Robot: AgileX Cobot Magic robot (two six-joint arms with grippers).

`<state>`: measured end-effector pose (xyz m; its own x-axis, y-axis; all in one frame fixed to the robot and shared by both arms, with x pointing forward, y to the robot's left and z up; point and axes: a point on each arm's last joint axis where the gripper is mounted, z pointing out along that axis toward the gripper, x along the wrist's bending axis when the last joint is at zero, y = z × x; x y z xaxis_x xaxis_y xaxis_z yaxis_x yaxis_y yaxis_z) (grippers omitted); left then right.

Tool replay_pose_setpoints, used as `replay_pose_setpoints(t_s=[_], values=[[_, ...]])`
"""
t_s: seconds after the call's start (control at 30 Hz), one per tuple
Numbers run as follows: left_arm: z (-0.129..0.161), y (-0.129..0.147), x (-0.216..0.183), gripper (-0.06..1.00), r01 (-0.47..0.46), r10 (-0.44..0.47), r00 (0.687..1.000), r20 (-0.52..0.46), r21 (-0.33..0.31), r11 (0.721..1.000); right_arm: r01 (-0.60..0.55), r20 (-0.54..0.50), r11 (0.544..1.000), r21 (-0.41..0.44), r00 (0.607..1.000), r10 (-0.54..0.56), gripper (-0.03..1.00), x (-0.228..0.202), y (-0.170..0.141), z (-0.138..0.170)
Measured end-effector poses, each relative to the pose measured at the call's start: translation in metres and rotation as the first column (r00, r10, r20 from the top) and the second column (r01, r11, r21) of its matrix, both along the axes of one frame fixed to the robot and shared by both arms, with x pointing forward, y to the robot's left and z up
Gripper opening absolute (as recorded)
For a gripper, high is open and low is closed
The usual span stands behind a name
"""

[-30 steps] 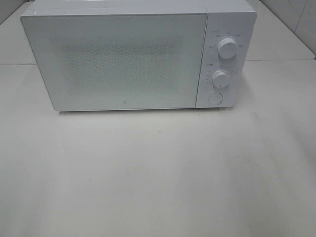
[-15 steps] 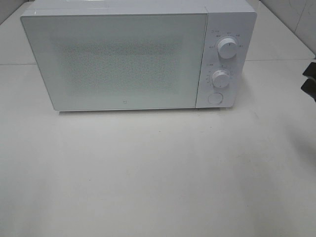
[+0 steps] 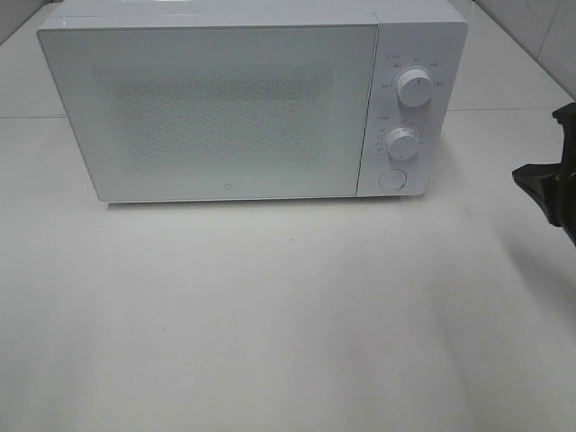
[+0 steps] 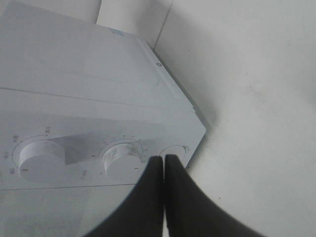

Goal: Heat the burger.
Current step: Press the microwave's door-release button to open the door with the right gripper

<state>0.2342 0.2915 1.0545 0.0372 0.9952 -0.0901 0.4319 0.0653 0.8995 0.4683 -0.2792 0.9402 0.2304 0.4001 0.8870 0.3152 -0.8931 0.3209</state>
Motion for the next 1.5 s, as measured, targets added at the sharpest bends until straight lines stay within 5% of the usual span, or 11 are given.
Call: replay_pose_setpoints(t_s=[0.33,1.5], values=[[0.0,0.0,0.0,0.98,0.0,0.0,1.0,0.0,0.0,1.0,0.135,-0.129,0.971,0.197,0.985,-0.11,0.0,0.001,0.039,-0.027],[0.0,0.0,0.0,0.98,0.0,0.0,1.0,0.0,0.0,1.0,0.229,-0.218,0.94,0.253,0.96,-0.175,0.0,0.083,0.106,-0.053]])
